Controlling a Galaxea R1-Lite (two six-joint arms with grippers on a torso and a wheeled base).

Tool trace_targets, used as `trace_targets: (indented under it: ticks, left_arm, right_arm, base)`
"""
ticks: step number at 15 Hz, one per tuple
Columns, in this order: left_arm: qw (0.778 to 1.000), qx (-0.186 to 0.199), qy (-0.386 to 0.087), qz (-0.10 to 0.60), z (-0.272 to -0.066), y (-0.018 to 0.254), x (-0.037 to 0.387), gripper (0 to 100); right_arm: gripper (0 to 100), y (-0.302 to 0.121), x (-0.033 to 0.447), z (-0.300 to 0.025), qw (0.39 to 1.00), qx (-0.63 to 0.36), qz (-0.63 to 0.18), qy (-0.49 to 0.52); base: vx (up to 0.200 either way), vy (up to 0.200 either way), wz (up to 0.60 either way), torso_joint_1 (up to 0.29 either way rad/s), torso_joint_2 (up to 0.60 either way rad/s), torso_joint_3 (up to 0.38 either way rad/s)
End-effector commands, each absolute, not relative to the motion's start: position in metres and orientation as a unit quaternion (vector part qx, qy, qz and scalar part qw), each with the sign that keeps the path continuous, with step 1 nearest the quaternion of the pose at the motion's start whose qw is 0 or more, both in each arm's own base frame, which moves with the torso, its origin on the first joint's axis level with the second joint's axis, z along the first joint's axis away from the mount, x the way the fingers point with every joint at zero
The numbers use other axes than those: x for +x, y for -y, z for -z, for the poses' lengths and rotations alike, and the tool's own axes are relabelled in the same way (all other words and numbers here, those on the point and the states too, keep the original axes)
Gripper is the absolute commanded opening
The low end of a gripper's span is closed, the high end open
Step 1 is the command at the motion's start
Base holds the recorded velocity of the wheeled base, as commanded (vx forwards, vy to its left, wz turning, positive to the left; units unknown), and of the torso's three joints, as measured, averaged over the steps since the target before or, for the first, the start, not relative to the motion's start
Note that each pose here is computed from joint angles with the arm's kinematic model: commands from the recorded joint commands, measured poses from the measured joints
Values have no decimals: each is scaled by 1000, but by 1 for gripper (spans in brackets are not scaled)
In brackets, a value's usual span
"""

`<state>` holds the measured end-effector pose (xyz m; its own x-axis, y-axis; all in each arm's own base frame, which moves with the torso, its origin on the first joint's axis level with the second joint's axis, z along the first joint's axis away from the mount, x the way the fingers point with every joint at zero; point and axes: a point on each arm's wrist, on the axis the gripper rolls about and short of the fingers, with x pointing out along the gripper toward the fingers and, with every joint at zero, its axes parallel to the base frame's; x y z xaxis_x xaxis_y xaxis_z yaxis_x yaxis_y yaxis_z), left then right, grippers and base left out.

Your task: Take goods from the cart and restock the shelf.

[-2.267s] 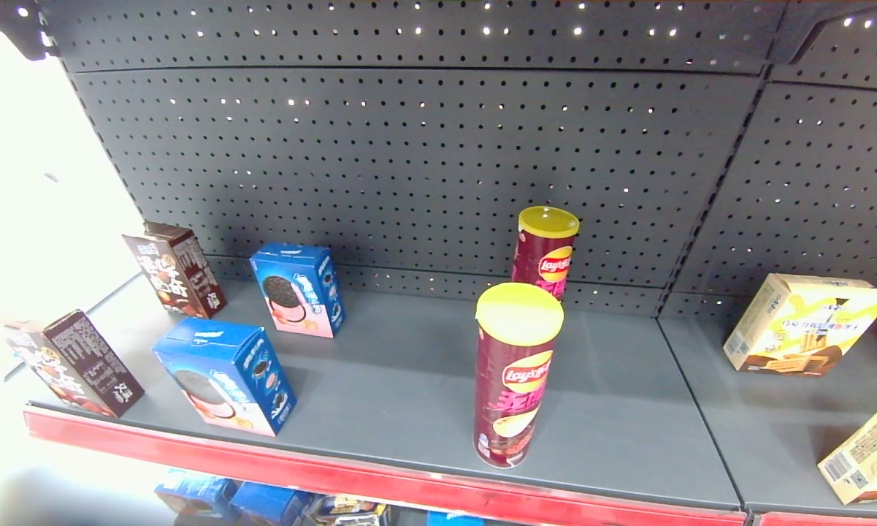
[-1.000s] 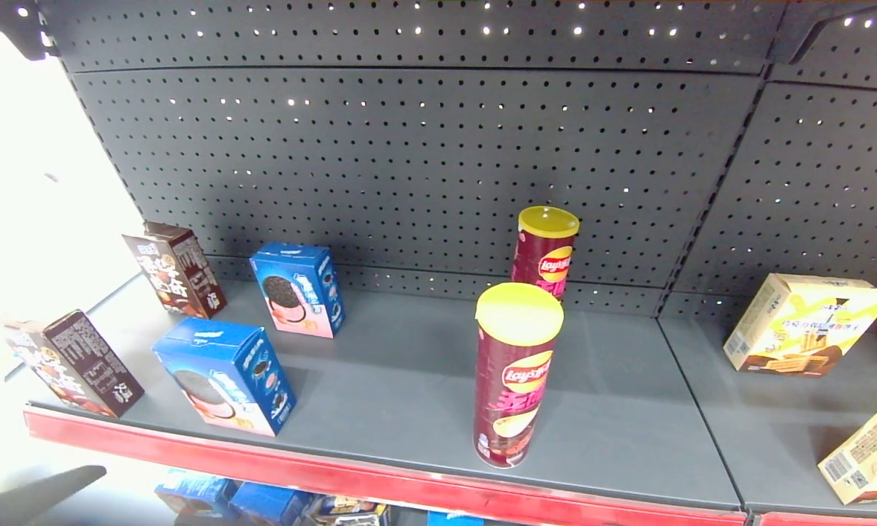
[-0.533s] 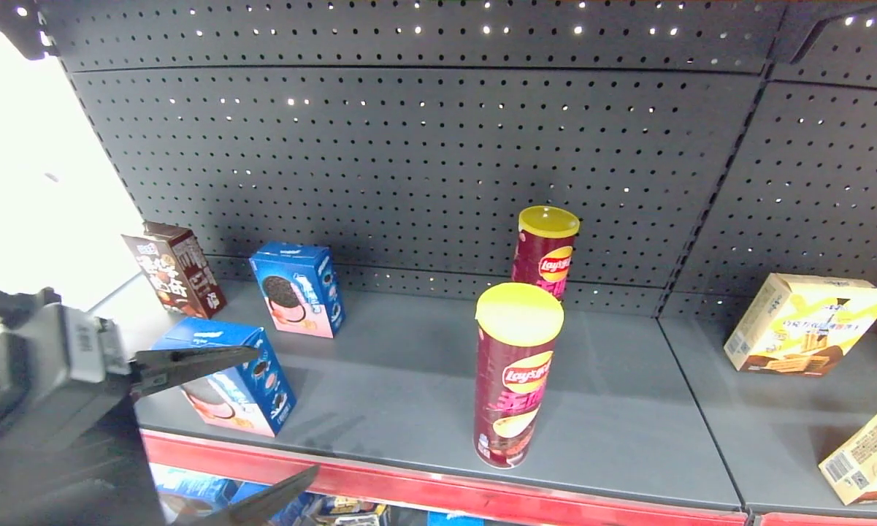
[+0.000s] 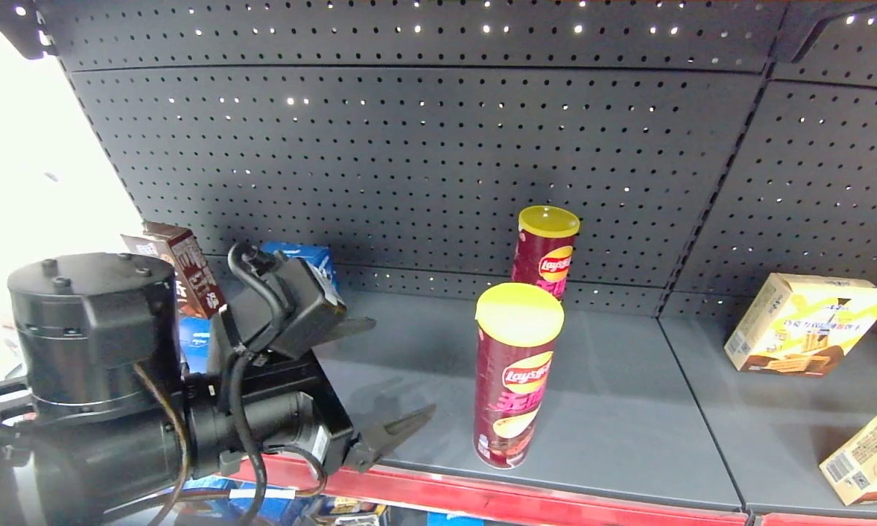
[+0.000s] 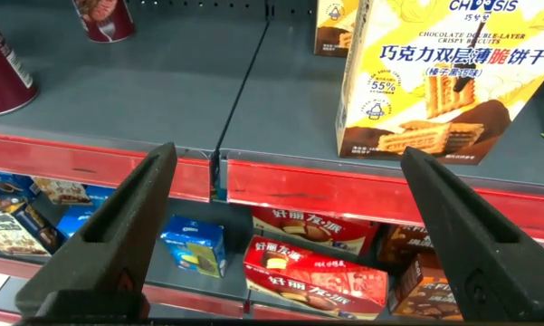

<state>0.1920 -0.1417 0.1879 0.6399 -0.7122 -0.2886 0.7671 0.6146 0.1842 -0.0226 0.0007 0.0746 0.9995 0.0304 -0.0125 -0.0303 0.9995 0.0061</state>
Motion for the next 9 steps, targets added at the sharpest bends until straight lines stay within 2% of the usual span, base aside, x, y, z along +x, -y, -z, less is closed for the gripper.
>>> trace_targets:
  ticks: [1,5,6,9]
  left_arm:
    - [882,150,-127,427,-170,148,202,100]
    - [879,146,-135,434,-161,154,209,100]
    - [862,138,-126,471,-154,160,213,100]
    - [856,134,-116,486,-148,166,220,100]
  right_arm:
    - [100,-1,-22,-75,1000,3,-15,-8]
    - [100,-1,-22,-75,1000,3,-15,-8]
    - [100,-1,-22,-75,1000,3,-15,-8]
    - [100,-1,-22,-75,1000,3,-15,-8]
  base:
    - [0,0,0,0,0,0]
    - [0,0,0,0,0,0]
    - [0,0,0,0,0,0]
    - [0,0,0,0,0,0]
